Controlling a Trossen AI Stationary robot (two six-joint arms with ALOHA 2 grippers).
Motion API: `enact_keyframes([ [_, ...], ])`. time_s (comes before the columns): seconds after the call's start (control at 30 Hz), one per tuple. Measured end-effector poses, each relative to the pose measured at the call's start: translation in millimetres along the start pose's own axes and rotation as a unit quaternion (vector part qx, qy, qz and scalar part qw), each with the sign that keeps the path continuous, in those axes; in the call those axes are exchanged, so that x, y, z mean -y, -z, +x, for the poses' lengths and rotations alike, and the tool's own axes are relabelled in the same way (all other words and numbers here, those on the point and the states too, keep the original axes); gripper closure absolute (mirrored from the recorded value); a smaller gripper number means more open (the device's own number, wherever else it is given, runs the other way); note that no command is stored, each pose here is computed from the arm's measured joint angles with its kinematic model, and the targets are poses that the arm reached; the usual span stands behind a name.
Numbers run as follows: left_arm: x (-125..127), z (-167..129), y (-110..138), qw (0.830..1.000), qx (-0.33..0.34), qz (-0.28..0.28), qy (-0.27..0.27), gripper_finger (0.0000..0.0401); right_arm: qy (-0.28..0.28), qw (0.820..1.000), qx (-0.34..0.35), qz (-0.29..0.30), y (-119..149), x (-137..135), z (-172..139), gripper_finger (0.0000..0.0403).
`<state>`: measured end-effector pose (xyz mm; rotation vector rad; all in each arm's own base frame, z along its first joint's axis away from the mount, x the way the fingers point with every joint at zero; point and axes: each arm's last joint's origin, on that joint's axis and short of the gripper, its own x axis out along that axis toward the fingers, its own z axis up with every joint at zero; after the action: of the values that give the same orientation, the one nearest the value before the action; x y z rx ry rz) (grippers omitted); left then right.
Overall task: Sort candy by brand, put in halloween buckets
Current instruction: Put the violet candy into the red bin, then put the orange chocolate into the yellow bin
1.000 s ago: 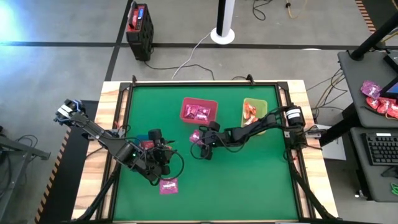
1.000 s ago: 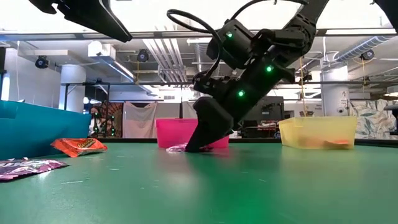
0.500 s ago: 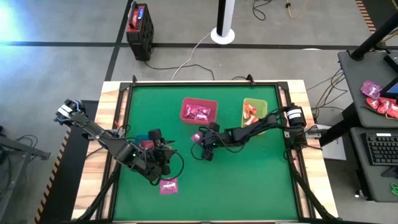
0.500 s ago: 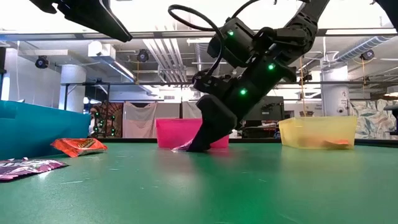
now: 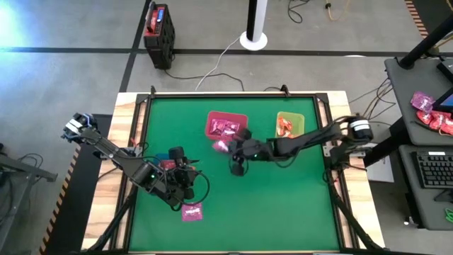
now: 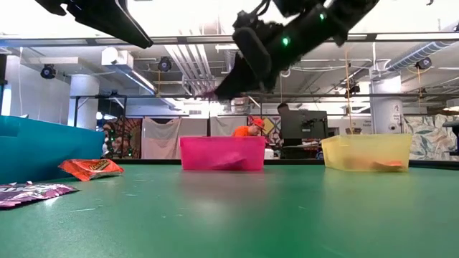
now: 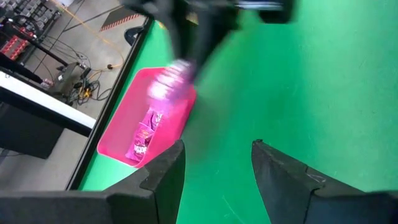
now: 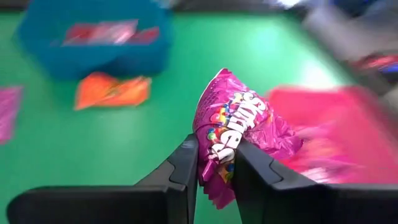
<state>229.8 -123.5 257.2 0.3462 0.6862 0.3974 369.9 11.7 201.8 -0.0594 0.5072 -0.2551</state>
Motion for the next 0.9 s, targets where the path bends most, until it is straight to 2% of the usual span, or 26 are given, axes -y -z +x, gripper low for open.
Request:
enact_keyframes([
  [0.13,0,0,-1,1.0,0.002,-0.004,0.001,0.0233,0.079,0.997,0.02,0.008,-13,26,-7,0.0331],
  [0.2,0,0,-1,1.0,0.003,-0.006,0.001,0.0233,0.095,0.994,0.021,0.042,-13,39,-5,0.0328],
  [0.27,0,0,-1,1.0,0.003,-0.008,0.001,0.0233,0.11,0.988,0.021,0.105,-11,53,-1,0.0324],
  [0.33,0,0,-1,1.0,0.003,-0.012,0.001,0.0233,0.096,0.981,0.016,0.166,-7,66,5,0.0318],
  [0.43,0,0,-1,1.0,0.003,-0.019,0.001,0.0233,0.041,0.974,-0.012,0.223,4,79,17,0.0303],
  [0.5,1,0,-1,1.0,0.002,-0.023,0.006,0.0233,0.023,0.969,-0.027,0.246,10,84,22,0.029],
  [0.63,2,0,-1,0.999,-0.007,-0.027,0.032,0.0233,0.008,0.962,-0.036,0.271,13,89,25,0.0262],
  [0.9,5,0,0,0.995,-0.028,-0.049,0.083,0.0233,0.001,0.963,-0.022,0.27,1,91,11,0.0216],
])
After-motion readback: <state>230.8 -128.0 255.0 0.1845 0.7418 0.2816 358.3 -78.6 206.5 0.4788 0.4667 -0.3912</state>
